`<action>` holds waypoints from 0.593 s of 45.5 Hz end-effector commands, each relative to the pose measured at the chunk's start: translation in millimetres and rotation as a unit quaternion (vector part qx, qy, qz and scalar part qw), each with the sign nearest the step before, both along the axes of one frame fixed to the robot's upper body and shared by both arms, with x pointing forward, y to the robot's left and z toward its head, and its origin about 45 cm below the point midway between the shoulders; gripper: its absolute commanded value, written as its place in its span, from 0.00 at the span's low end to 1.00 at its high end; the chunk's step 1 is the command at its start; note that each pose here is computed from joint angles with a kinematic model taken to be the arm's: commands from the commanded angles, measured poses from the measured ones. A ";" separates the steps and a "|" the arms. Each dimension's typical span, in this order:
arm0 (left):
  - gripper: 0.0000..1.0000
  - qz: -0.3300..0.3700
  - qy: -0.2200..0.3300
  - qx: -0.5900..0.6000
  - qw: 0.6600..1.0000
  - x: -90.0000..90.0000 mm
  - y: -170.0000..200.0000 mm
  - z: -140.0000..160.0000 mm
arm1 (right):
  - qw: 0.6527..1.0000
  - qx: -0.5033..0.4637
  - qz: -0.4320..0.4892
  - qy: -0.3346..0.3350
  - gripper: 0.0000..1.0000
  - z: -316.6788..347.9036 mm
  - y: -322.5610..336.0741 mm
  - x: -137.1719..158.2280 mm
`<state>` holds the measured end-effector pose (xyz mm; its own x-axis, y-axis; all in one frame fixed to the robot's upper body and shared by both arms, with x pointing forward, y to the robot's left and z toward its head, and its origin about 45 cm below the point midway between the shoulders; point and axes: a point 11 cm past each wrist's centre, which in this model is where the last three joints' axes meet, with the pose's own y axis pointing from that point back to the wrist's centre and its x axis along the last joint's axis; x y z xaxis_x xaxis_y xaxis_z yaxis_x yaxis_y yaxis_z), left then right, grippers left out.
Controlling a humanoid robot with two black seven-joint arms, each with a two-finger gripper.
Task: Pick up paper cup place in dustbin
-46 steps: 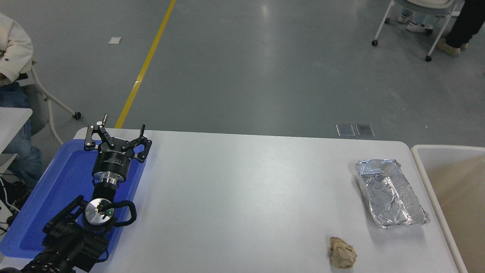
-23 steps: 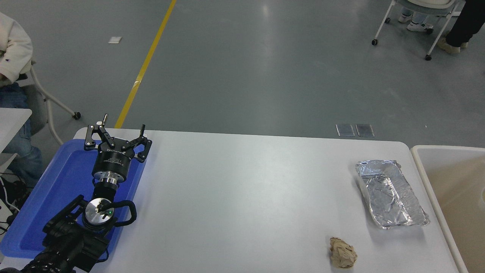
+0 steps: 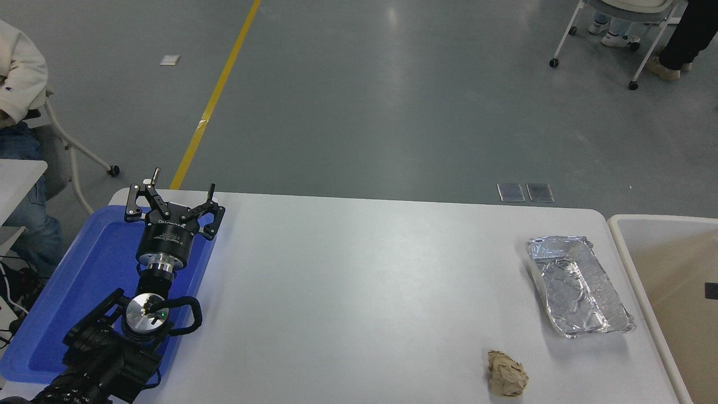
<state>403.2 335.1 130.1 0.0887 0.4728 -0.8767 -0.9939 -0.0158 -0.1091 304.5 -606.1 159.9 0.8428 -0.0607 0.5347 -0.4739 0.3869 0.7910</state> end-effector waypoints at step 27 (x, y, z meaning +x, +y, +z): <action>1.00 0.000 0.000 0.000 1.000 0.0 -0.1 0.0 | 0.978 0.122 0.167 0.017 1.00 69.9 172.1 76.2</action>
